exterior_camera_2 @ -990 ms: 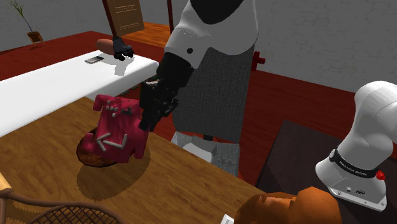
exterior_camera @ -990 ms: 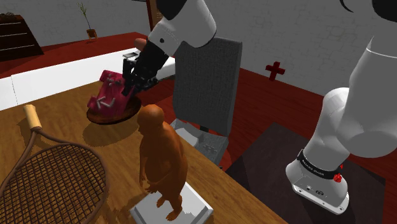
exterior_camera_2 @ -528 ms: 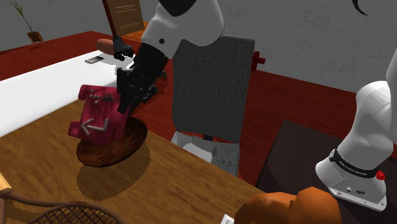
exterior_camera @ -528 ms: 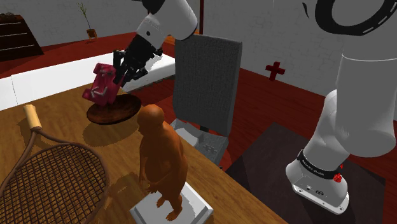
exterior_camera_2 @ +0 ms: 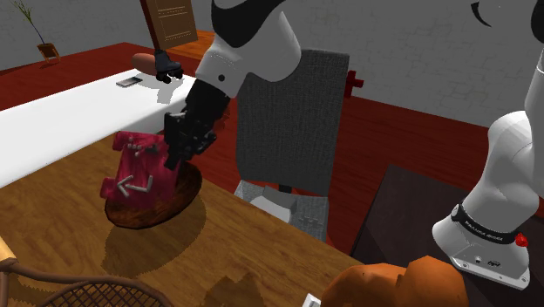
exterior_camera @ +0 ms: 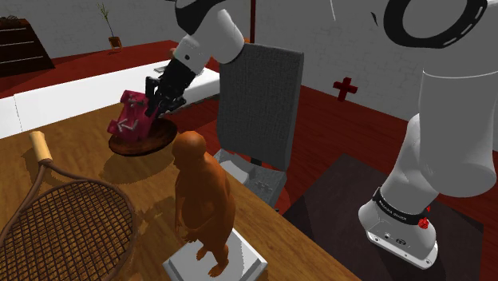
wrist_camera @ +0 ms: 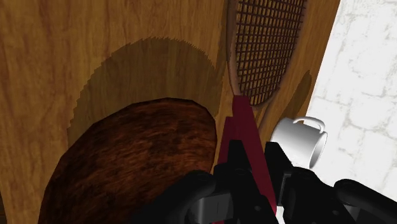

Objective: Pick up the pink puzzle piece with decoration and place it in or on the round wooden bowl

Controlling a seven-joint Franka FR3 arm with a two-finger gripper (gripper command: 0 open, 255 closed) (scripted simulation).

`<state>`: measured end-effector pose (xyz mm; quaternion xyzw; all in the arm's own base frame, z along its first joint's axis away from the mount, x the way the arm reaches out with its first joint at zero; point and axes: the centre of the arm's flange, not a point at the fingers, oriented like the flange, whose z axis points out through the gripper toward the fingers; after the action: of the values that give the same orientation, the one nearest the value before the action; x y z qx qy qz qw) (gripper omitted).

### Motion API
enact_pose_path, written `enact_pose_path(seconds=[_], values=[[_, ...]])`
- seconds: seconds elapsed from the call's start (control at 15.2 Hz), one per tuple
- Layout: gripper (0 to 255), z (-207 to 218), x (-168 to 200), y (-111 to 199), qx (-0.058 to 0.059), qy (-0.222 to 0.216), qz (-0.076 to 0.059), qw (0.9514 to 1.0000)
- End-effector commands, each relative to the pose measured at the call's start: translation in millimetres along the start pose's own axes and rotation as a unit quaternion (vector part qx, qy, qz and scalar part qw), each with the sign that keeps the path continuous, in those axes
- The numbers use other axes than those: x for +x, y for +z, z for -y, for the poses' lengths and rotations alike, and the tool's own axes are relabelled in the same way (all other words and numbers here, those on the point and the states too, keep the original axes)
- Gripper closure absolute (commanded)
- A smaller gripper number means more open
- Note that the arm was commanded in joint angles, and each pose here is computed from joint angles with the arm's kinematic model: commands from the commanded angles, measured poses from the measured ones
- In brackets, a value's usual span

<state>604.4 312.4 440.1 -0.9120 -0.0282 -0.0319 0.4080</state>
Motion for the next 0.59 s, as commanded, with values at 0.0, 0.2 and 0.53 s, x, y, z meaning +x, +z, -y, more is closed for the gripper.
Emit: enact_pose_path(seconds=[0.0, 0.2, 0.53], values=[[255, -8.6, -0.4, 7.4, 0.000, 0.000, 0.000, 1.0000], [255, -20.4, -1.6, 18.0, 0.000, 0.000, 0.000, 1.0000], [255, -33.6, -3.1, 29.8, 0.000, 0.000, 0.000, 1.0000]])
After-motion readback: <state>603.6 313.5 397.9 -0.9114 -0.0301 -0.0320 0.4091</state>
